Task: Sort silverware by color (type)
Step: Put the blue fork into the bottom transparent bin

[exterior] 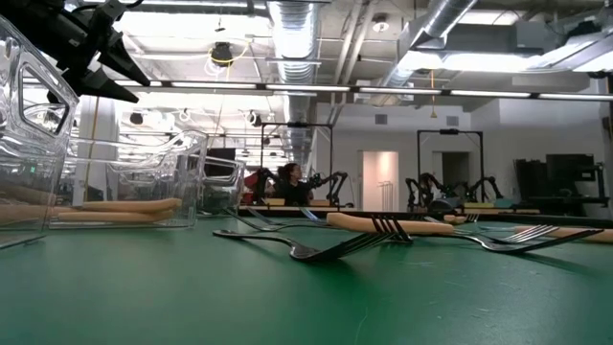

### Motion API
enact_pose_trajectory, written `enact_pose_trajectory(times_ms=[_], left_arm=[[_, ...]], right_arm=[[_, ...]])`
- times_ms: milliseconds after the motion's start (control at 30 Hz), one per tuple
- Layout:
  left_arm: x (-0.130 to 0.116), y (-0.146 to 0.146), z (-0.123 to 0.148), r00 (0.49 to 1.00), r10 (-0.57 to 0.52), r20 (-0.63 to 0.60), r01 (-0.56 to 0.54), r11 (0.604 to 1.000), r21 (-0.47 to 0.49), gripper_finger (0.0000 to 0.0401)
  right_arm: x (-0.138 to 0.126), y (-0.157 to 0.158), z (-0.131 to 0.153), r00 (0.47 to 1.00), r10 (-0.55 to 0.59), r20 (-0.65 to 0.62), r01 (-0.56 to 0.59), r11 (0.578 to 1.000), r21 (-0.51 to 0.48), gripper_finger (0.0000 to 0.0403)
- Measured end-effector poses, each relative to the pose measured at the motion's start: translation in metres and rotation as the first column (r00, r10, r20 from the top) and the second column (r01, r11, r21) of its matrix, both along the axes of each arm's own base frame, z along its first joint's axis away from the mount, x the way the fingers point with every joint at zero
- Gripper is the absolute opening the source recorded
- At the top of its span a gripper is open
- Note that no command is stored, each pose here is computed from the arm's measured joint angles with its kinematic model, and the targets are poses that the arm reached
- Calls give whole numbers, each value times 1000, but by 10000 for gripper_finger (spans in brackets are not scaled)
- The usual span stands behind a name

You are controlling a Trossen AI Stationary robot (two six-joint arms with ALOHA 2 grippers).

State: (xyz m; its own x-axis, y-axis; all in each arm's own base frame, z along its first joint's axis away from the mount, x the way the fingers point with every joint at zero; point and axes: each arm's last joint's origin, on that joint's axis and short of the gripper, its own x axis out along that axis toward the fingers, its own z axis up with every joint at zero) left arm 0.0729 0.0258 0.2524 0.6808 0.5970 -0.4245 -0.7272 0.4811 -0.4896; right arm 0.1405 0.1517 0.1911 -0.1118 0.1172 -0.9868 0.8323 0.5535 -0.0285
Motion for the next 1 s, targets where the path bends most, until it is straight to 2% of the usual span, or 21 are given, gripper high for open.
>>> enact_pose_trajectory(times_ms=[133,400,600,767,1000], left_arm=[[0,0,0,1000,0,0,0,1000,0,172],[0,0,0,1000,2,3,-2,1000,-3,172],[0,0,0,1000,2,3,-2,1000,-3,172],[0,0,0,1000,1,0,-1,1000,0,172],[0,0,0,1000,1,-1,-1,1000,1,172]], right_arm=[[1,-9,-19,1000,15,25,-15,1000,-1,248],[0,-25,-47,998,6,57,-5,1000,-10,245],[3,-31,-53,997,20,74,-21,1000,15,238],[5,-34,-54,997,29,71,-31,999,26,189],[5,-35,-54,998,21,66,-23,999,30,86]])
